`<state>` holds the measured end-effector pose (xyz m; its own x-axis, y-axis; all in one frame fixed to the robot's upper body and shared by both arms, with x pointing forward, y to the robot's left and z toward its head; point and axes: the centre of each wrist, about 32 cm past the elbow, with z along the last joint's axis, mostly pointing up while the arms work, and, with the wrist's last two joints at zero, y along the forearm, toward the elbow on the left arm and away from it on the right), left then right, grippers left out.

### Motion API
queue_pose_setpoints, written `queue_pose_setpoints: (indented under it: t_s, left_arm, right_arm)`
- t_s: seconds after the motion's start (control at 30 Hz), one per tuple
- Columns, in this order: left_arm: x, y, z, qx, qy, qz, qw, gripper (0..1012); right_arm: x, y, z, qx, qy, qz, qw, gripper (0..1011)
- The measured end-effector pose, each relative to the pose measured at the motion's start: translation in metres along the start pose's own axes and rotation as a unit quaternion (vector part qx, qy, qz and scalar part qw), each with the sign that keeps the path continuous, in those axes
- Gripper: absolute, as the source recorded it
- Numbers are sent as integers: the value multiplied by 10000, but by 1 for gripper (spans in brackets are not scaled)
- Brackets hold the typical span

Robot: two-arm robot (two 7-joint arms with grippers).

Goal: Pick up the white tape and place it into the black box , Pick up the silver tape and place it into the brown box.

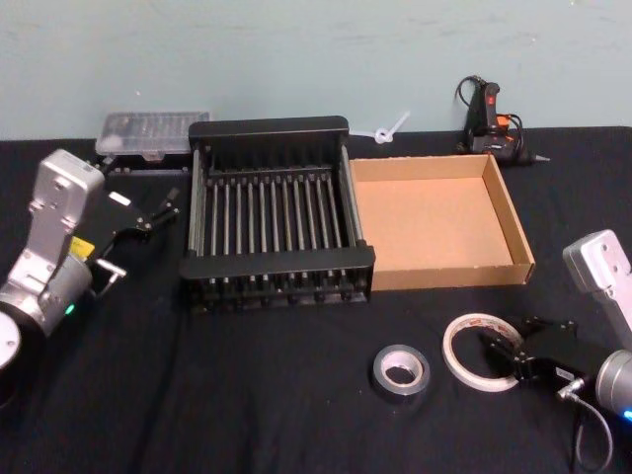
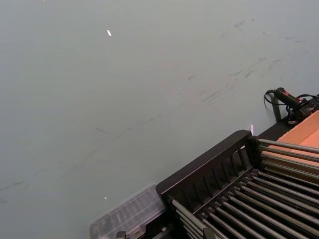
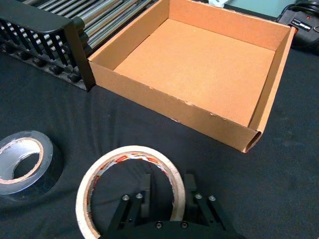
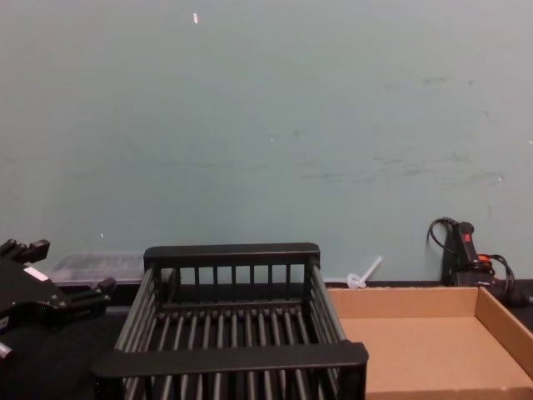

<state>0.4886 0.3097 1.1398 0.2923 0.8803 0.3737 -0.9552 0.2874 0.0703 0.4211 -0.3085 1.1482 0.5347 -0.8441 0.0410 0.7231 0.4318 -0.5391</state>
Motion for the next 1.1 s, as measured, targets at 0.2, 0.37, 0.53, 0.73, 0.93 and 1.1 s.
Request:
queue_pose_setpoints:
  t_s: [0.2,0.37,0.53,0.73,0.93,1.1]
  left_arm:
    - [0,0,0,0,0,0,10000,1001]
    - [0,0,0,0,0,0,10000,1001]
    - [0,0,0,0,0,0,10000,1001]
    - [0,0,0,0,0,0,10000,1001]
    - [0,0,0,-1,0,0,10000,1001]
    - [0,0,0,0,0,0,10000,1001]
  right_arm:
    - [0,0,0,-3,0,-1,10000,244]
    - [0,0,-1,-3,0,-1,10000,116]
    - [0,0,-1,-3,0,-1,10000,104]
    - [0,0,-1,-3,0,-1,10000,104]
    - [0,0,-1,-3,0,0,10000,104]
    - [-1,-1,0,3,-9,-3,10000,104]
